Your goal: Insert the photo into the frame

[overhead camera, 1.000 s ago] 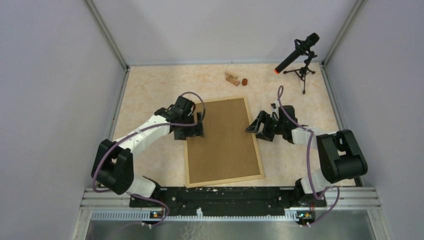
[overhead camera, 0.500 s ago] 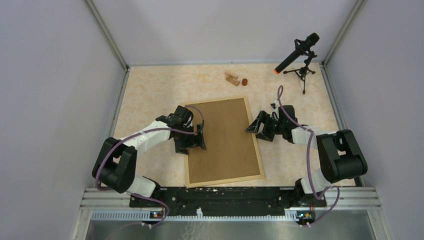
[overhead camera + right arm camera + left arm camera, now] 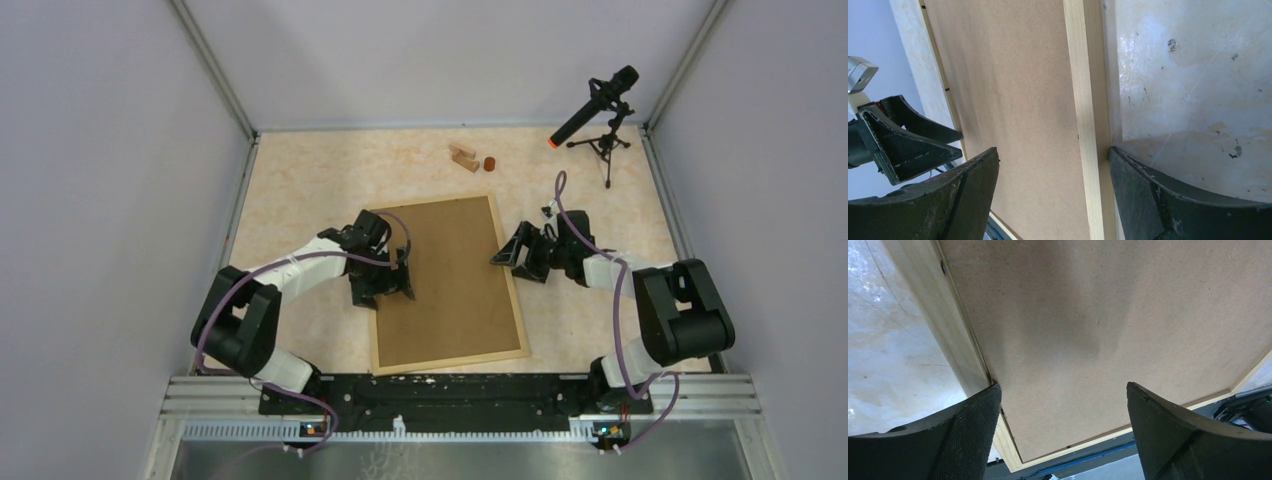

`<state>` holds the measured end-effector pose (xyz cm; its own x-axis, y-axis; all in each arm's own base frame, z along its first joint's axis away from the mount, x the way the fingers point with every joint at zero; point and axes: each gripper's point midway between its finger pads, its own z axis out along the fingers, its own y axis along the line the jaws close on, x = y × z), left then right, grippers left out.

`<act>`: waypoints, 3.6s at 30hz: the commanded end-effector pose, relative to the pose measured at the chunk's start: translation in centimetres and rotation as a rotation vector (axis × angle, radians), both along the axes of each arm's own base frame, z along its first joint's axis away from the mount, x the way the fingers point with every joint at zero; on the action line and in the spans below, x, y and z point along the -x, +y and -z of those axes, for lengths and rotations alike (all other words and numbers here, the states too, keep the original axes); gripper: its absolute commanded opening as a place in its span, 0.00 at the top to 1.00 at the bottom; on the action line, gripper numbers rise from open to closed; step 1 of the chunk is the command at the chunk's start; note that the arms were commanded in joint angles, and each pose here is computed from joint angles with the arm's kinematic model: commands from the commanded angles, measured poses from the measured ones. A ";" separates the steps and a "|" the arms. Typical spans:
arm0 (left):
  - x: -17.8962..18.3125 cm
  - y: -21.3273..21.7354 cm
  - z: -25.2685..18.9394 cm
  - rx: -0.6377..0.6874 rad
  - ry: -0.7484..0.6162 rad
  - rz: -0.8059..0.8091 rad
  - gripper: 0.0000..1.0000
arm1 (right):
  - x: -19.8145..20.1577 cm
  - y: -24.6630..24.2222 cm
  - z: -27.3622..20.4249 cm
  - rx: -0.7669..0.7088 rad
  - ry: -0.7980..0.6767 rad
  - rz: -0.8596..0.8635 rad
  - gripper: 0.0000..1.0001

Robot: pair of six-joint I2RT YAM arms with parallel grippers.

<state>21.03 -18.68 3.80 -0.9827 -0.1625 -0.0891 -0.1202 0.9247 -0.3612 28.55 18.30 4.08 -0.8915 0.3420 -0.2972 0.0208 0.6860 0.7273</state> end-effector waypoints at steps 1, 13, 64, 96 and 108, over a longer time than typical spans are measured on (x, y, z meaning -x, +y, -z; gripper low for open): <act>1.3 -0.3 1.6 -0.022 0.020 0.033 0.01 | 5.0 -1.4 4.6 0.108 0.238 -0.009 0.19; 1.8 -0.2 -0.7 0.007 -0.009 0.029 0.01 | 5.0 -1.3 5.1 0.106 0.238 -0.009 0.19; -3.8 2.6 1.6 0.026 -0.112 -0.113 0.14 | 2.5 -2.8 4.2 0.254 0.138 -0.068 0.19; -5.5 -15.4 -8.9 0.628 -0.247 0.502 0.28 | 6.5 -5.7 -0.9 0.449 0.213 -0.068 0.33; -2.1 -15.2 -0.7 0.600 -0.009 0.421 0.46 | 7.0 -4.2 2.2 0.478 0.247 -0.126 0.65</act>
